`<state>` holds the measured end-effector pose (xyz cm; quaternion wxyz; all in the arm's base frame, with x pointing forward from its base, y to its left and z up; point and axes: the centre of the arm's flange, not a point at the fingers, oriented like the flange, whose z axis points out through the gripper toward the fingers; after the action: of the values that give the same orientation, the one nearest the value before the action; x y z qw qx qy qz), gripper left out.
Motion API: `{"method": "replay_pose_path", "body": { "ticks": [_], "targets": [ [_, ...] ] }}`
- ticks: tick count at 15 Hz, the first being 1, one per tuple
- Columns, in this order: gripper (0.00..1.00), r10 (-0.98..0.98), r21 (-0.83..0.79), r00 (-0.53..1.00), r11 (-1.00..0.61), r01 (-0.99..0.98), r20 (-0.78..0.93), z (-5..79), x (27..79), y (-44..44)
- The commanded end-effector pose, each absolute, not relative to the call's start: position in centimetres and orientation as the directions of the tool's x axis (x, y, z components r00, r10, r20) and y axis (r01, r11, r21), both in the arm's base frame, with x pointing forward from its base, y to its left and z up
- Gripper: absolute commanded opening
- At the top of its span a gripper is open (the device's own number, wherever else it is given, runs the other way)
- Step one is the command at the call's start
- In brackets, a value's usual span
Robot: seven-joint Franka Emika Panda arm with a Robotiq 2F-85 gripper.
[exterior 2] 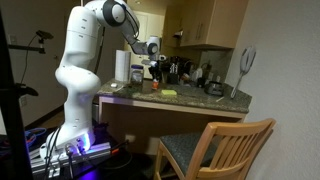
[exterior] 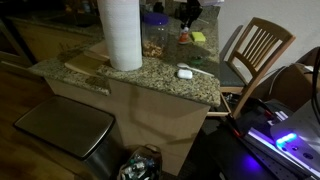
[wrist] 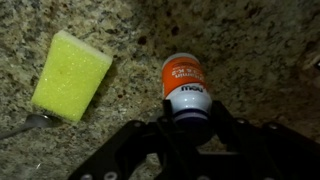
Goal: Remove the white bottle from the top of the container and set it down on the right side of the countertop
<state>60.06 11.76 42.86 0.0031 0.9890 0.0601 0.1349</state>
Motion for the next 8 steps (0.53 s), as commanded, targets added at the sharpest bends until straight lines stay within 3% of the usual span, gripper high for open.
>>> {"method": "replay_pose_path", "body": {
  "ticks": [1, 5, 6, 8],
  "targets": [
    [0.18, 0.097, 0.054, 0.951, -0.995, 0.084, 0.293, 41.8, 59.9, 12.5],
    [0.18, 0.071, 0.043, 0.954, -0.997, 0.061, 0.292, 41.8, 60.0, 12.9],
    [0.68, 0.070, 0.023, 0.958, -0.998, 0.066, 0.277, 42.3, 59.9, 12.9],
    [0.74, 0.059, 0.004, 0.961, -0.998, 0.060, 0.270, 43.7, 59.5, 12.6]
  ]
}}
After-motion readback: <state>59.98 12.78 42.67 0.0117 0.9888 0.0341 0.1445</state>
